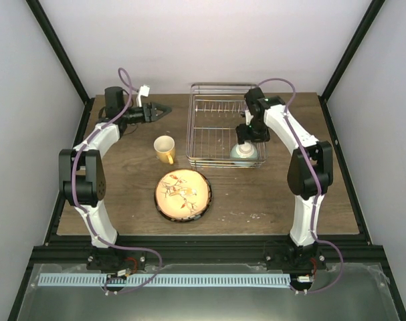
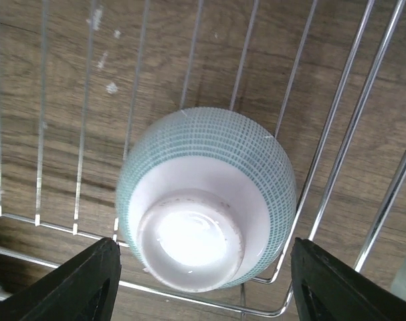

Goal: Load the mixed dishes into the dish rack

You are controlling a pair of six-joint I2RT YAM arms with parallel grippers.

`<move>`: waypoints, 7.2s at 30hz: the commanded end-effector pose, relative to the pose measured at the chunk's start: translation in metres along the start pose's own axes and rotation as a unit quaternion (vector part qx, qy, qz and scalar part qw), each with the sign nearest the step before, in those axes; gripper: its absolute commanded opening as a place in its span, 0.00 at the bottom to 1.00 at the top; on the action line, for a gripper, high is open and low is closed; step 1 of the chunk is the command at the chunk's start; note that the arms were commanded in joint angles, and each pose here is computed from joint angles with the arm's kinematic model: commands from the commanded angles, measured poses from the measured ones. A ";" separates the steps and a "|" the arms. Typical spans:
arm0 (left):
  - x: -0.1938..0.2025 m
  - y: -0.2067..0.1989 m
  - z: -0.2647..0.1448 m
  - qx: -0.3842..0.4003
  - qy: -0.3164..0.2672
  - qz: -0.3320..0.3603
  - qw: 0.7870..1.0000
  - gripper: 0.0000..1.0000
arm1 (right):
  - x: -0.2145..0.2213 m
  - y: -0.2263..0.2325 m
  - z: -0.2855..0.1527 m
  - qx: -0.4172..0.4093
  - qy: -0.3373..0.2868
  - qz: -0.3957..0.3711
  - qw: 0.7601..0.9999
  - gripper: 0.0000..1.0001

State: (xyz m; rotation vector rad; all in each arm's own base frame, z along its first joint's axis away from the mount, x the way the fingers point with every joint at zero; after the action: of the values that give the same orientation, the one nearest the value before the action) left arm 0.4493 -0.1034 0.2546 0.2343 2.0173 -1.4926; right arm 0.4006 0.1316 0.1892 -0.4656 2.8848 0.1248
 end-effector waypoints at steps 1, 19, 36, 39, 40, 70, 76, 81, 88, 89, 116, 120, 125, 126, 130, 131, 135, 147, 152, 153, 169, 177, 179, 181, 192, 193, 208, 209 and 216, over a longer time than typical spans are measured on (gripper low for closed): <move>0.001 -0.015 -0.005 -0.007 0.002 0.025 1.000 0.70 | -0.021 0.013 -0.048 -0.042 -0.077 -0.019 0.996 0.70; 0.080 -0.008 -0.034 -0.287 0.078 -0.037 0.954 0.70 | -0.076 0.044 -0.113 -0.178 -0.284 -0.062 0.940 0.75; 0.073 0.038 -0.031 -0.385 0.076 -0.063 0.918 0.70 | -0.064 0.040 -0.112 -0.159 -0.279 -0.052 0.946 0.75; 0.077 0.047 -0.023 -0.381 0.089 -0.071 0.917 0.69 | -0.063 0.041 -0.114 -0.162 -0.279 -0.050 0.945 0.76; 0.078 0.049 -0.020 -0.382 0.093 -0.072 0.917 0.69 | -0.063 0.041 -0.114 -0.163 -0.279 -0.049 0.945 0.76; 0.097 0.074 0.009 -0.363 0.127 -0.081 0.920 0.00 | -0.055 0.038 -0.102 -0.155 -0.247 -0.032 0.956 0.76; 0.098 0.061 0.010 -0.321 0.121 -0.068 0.937 0.00 | -0.054 0.039 -0.099 -0.161 -0.244 -0.036 0.956 0.76; 0.098 0.047 0.000 -0.242 0.099 -0.072 0.963 0.00 | -0.050 0.047 -0.091 -0.208 -0.243 -0.040 0.947 0.76; 0.081 0.034 -0.059 -0.177 -0.016 -0.073 0.981 0.00 | -0.037 0.058 -0.088 -0.353 -0.262 -0.009 0.898 0.75; 0.079 0.031 -0.064 -0.178 -0.024 -0.066 0.982 0.00 | -0.036 0.059 -0.088 -0.369 -0.265 -0.006 0.891 0.75; -0.041 -0.018 0.021 0.135 -0.219 0.000 0.966 0.00 | -0.033 0.088 -0.093 -0.621 -0.273 0.011 0.734 0.69; -0.037 -0.023 0.026 0.097 -0.228 0.010 0.969 0.00 | -0.040 0.089 -0.086 -0.613 -0.296 0.027 0.732 0.69; -0.031 -0.025 0.026 0.081 -0.246 0.001 0.966 0.00 | -0.049 0.092 -0.074 -0.618 -0.320 0.040 0.717 0.69; -0.030 -0.024 0.026 0.080 -0.249 0.000 0.965 0.00 | -0.050 0.092 -0.073 -0.623 -0.322 0.043 0.712 0.69; -0.021 -0.022 0.027 0.075 -0.244 -0.002 0.967 0.00 | -0.056 0.093 -0.063 -0.642 -0.326 0.058 0.691 0.66; -0.019 -0.021 0.027 0.076 -0.242 -0.003 0.967 0.00 | -0.057 0.095 -0.061 -0.649 -0.323 0.059 0.687 0.66; -0.008 -0.018 0.033 0.079 -0.230 -0.010 0.970 0.00 | -0.065 0.102 -0.061 -0.663 -0.318 0.053 0.676 0.65; 0.007 -0.020 0.056 0.090 -0.197 -0.010 0.976 0.00 | -0.077 0.115 -0.063 -0.667 -0.309 0.041 0.677 0.62; 0.007 -0.018 0.057 0.089 -0.195 -0.010 0.977 0.00 | -0.077 0.116 -0.060 -0.664 -0.304 0.041 0.682 0.56; 0.007 -0.018 0.058 0.090 -0.194 -0.010 0.977 0.00 | -0.076 0.117 -0.060 -0.664 -0.303 0.041 0.682 0.55; 0.009 -0.022 0.064 0.090 -0.184 -0.004 0.979 0.00 | -0.084 0.118 -0.055 -0.648 -0.302 0.020 0.699 0.15; 0.017 -0.020 0.069 0.083 -0.166 -0.009 0.983 0.00 | -0.087 0.119 -0.060 -0.642 -0.309 0.002 0.702 0.01; 0.019 -0.021 0.069 0.081 -0.160 -0.007 0.984 0.00 | -0.087 0.119 -0.061 -0.640 -0.312 -0.003 0.703 0.01; 0.020 -0.021 0.069 0.076 -0.155 -0.005 0.985 0.01 | -0.087 0.119 -0.064 -0.638 -0.314 -0.006 0.703 0.01; 0.040 -0.021 0.063 0.058 -0.116 0.000 0.992 0.23 | -0.088 0.117 -0.067 -0.619 -0.332 -0.007 0.712 0.01; 0.041 -0.021 0.063 0.058 -0.113 -0.001 0.992 0.24 | -0.088 0.117 -0.066 -0.618 -0.333 -0.005 0.712 0.01; 0.055 -0.004 0.035 -0.003 -0.115 -0.009 0.993 0.56 | -0.080 0.092 -0.079 -0.601 -0.369 0.013 0.709 0.01; 0.056 -0.003 0.031 -0.008 -0.119 -0.010 0.993 0.57 | -0.080 0.090 -0.081 -0.598 -0.371 0.012 0.710 0.01; 0.054 -0.006 0.000 -0.037 -0.147 -0.007 0.988 0.60 | -0.085 0.080 -0.088 -0.540 -0.377 -0.019 0.752 0.01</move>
State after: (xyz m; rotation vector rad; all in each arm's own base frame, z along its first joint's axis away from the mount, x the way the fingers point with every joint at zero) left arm 0.4100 -0.1304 0.2180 -0.0454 1.8549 -1.4339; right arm 0.4393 0.2295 0.2422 -0.2865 1.8412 1.7644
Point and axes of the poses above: each gripper's point midway between its finger pads, its own z axis out along the fingers, its own y axis along the line the jaws close on, x = y × z, the point moved 7 cm from there along -z, back along the fingers, and after that the axes turned 7 degrees about -z, right-handed, at the moved point
